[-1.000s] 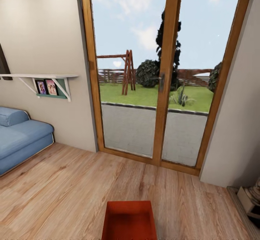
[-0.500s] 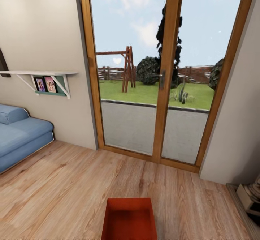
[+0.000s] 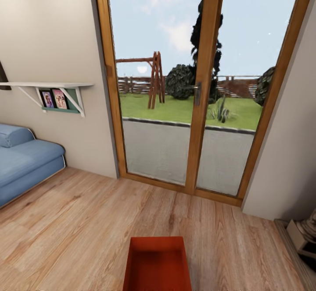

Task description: Move the two storage containers from the living room to the garage. In the garage, place one container on the floor and stack the other container on top of it (either order is fine).

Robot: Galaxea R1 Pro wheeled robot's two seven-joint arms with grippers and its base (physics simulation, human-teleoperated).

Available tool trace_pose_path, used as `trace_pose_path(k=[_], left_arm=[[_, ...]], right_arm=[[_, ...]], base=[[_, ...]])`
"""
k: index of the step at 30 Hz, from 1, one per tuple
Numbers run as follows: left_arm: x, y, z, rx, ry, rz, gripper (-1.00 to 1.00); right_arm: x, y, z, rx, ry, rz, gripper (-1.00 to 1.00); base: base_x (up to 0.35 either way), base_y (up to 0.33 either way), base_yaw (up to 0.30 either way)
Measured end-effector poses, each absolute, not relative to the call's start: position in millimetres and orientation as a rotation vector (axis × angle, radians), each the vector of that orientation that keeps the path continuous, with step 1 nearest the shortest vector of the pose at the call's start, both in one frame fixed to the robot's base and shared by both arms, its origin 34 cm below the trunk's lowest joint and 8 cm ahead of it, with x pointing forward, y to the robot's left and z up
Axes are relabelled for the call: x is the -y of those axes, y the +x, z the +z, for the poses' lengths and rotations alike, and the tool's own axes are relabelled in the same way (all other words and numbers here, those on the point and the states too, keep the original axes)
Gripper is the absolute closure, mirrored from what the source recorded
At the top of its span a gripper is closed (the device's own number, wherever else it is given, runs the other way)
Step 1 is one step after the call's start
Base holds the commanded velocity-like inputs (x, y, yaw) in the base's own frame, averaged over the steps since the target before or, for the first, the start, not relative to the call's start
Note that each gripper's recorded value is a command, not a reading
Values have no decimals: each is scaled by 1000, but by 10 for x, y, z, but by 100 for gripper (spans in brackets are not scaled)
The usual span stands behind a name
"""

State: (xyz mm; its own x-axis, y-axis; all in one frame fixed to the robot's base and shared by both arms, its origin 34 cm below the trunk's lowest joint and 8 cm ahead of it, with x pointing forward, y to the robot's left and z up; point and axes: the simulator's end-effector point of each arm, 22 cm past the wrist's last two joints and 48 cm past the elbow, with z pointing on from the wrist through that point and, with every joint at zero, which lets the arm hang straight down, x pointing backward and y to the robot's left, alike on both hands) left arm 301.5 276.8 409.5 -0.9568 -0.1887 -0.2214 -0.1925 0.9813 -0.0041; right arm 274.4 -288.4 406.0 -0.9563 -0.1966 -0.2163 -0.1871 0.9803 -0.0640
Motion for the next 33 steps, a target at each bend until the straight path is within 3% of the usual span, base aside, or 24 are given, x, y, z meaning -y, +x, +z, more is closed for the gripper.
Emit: trace_pose_path(k=[33], left_arm=[[-2768,2818,4013,-2957,-286,34,-100]], right_arm=[[2874,2541,3992,-2960,-256,-47,-100]], base=[[0,0,0]])
